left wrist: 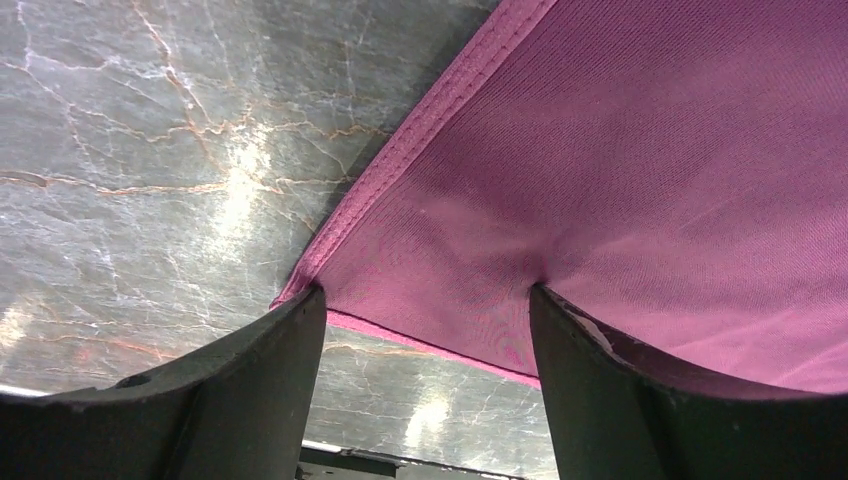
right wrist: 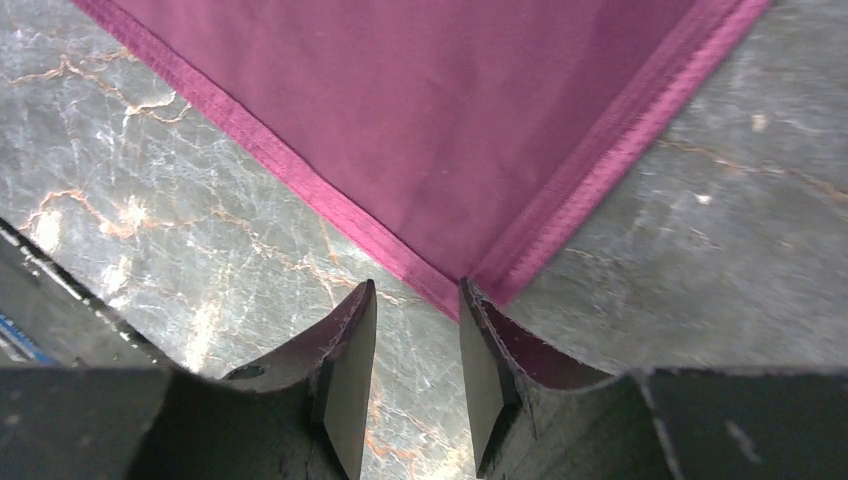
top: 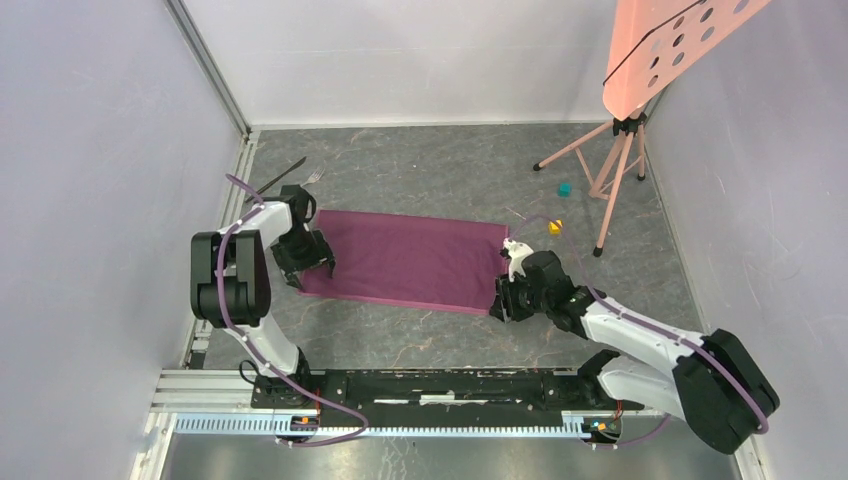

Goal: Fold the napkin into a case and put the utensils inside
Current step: Smooth out the rectangle-folded napkin at the center of the board.

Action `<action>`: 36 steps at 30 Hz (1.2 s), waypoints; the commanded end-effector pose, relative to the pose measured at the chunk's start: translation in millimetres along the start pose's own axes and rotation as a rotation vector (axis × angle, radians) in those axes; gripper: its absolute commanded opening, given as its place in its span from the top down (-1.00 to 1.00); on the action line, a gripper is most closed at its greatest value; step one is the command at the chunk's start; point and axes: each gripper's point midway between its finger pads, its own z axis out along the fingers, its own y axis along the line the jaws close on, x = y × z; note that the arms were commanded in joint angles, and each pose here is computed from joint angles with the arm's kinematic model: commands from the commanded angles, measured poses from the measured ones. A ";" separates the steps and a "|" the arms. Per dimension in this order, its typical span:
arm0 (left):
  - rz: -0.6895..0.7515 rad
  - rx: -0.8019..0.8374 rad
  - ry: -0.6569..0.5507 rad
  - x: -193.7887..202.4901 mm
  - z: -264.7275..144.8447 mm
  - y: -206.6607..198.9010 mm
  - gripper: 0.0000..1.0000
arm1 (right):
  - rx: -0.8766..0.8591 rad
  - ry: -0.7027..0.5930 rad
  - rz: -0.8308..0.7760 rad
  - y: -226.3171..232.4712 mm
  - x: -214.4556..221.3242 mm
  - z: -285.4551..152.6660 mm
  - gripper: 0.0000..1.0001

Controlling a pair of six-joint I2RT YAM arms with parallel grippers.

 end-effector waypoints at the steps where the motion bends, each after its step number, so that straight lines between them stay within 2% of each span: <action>1: 0.039 -0.022 -0.106 -18.5 -18.3 8.0 -0.62 | 0.093 -0.055 -0.070 -9.7 -21.9 -17.9 0.15; 4: 0.039 0.031 -0.143 -19.0 -35.5 2.6 -0.64 | 0.071 -0.094 -0.082 0.2 -42.3 -23.3 0.14; 8: 0.046 0.191 -0.167 -18.6 -57.0 -23.1 -0.72 | -0.018 -0.133 -0.070 20.0 -63.8 -14.0 0.11; 12: 0.028 0.251 -0.144 -25.4 -52.7 -39.4 -0.77 | -0.098 -0.133 -0.040 32.3 -69.0 4.3 0.14; 19: -0.020 0.144 -0.050 -14.9 -11.7 -26.5 -0.79 | -0.014 -0.052 -0.022 3.6 -22.4 15.9 0.16; 24: -0.025 0.117 -0.075 2.6 -16.8 -10.6 -0.80 | 0.049 -0.016 -0.039 -12.0 4.7 0.4 0.12; 27: -0.001 0.211 -0.171 -11.5 -43.6 -23.9 -0.94 | 0.050 -0.090 -0.070 -5.3 -24.7 -8.6 -0.09; 29: 0.011 0.315 -0.221 -28.2 -62.9 -44.7 -0.99 | 0.035 -0.166 -0.102 3.1 -60.1 -11.1 -0.25; 34: 0.025 0.553 -0.249 -75.5 -86.5 -105.0 -1.00 | -0.043 -0.253 -0.079 10.3 -141.7 4.7 -0.48; 35: 0.024 0.581 -0.239 -83.8 -85.6 -114.6 -1.00 | -0.072 -0.263 -0.054 9.4 -154.0 9.5 -0.91; 36: 0.022 0.593 -0.229 -91.0 -83.7 -120.4 -1.00 | -0.100 -0.265 -0.036 8.5 -165.9 17.3 -0.96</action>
